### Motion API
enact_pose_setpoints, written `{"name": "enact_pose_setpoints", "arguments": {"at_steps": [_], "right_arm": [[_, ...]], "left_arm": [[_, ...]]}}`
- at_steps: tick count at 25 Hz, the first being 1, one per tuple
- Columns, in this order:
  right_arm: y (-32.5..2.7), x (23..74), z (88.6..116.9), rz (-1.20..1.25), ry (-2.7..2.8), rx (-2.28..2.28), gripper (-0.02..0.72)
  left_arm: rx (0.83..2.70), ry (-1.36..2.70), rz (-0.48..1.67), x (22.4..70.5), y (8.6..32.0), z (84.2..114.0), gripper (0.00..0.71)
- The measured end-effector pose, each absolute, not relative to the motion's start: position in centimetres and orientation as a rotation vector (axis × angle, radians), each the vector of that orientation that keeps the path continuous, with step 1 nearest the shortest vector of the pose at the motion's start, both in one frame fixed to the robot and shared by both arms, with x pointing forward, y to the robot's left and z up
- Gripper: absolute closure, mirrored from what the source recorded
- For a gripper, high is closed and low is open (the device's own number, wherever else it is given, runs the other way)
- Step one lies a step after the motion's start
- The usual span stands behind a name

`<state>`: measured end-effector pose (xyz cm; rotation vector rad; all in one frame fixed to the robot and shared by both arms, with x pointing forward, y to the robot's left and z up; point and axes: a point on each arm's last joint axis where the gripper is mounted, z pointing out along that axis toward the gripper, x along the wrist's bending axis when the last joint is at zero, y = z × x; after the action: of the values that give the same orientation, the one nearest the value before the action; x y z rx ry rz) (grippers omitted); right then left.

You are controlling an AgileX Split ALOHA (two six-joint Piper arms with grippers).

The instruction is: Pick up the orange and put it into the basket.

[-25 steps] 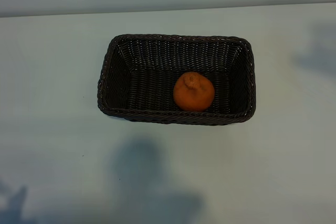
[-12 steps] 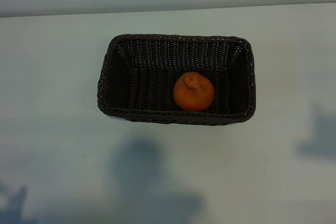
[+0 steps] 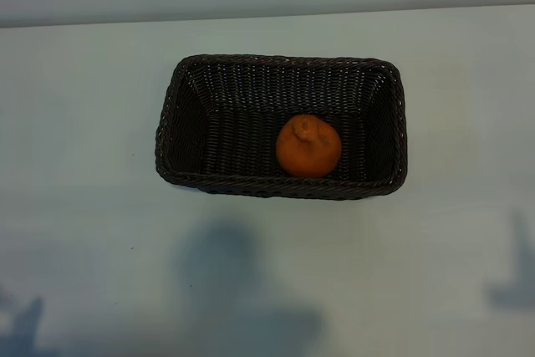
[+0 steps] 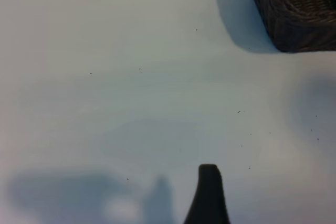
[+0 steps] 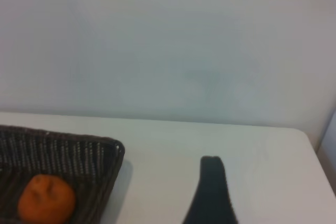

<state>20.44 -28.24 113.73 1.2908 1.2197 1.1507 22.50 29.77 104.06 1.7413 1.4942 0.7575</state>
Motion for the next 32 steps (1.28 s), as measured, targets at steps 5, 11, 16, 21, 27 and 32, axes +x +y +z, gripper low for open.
{"name": "enact_pose_setpoints", "arguments": {"at_steps": [5, 11, 16, 21, 27, 32], "right_arm": [[-28.4, 20.9, 111.0, 1.086, 1.304, 1.376, 0.166], [-28.8, 22.0, 108.3, 0.985, 1.389, 1.502, 0.166], [-29.2, 23.2, 105.6, 0.926, 1.420, 1.615, 0.166], [-29.4, 23.3, 105.2, 0.902, 1.411, 1.652, 0.166], [-29.6, 23.4, 104.8, 0.882, 1.409, 1.667, 0.166], [-29.6, 23.4, 104.9, 0.883, 1.408, 1.667, 0.166]], "left_arm": [[1.741, 1.494, 0.757, 22.5, 29.8, 104.1, 0.122], [1.741, 1.494, 0.757, 22.5, 29.8, 104.1, 0.122], [1.741, 1.494, 0.757, 22.5, 29.8, 104.1, 0.122], [1.741, 1.494, 0.757, 22.5, 29.8, 104.1, 0.122], [1.742, 1.494, 0.758, 22.5, 29.8, 104.1, 0.122], [1.745, 1.491, 0.759, 22.5, 29.8, 104.1, 0.122]]}}
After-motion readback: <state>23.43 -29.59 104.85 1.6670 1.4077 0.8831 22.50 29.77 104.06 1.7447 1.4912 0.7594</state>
